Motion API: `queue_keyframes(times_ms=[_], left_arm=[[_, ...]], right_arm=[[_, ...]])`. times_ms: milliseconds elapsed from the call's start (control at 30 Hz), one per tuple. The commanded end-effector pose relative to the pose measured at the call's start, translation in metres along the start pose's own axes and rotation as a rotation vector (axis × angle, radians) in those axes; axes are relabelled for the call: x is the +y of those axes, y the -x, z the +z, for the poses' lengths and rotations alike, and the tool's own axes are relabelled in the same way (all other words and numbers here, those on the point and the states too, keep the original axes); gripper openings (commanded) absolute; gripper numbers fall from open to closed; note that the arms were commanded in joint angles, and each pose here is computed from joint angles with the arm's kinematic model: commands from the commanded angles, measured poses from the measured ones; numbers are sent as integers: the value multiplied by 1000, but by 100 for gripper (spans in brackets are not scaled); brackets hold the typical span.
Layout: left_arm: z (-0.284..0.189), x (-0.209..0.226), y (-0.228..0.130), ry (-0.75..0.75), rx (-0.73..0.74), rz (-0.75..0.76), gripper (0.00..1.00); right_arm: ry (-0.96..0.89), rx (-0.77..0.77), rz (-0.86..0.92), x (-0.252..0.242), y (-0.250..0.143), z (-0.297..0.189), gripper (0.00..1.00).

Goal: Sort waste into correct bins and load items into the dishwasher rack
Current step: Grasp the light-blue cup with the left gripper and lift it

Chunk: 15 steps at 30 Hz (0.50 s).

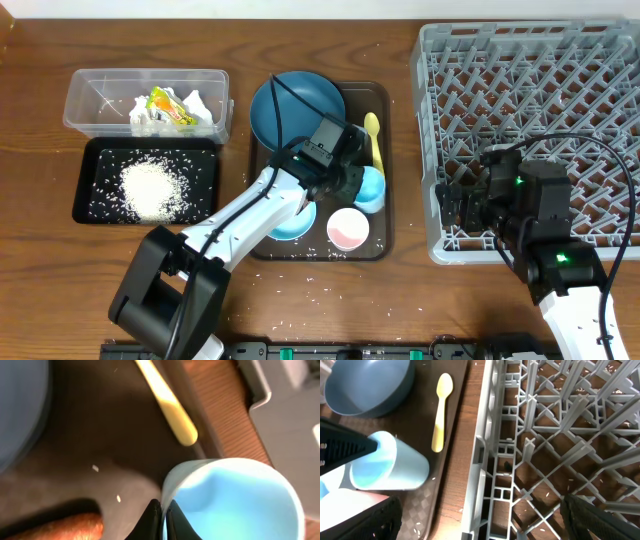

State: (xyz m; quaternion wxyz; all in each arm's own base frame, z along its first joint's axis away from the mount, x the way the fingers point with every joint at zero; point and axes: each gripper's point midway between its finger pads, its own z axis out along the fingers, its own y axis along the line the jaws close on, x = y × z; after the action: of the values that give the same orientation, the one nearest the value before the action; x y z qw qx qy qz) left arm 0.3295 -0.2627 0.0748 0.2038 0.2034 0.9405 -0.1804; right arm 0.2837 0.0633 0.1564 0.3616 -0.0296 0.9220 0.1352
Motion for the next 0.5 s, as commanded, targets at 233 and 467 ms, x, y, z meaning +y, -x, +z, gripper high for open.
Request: queue_keyframes(times_ms=[233, 467], left_arm=[[-51, 6, 48, -135, -148, -100, 6], [-136, 2, 71, -520, -243, -233, 6]], right_arm=[[44, -62, 28, 11, 19, -3, 99], [349, -238, -37, 65, 64, -21, 99]])
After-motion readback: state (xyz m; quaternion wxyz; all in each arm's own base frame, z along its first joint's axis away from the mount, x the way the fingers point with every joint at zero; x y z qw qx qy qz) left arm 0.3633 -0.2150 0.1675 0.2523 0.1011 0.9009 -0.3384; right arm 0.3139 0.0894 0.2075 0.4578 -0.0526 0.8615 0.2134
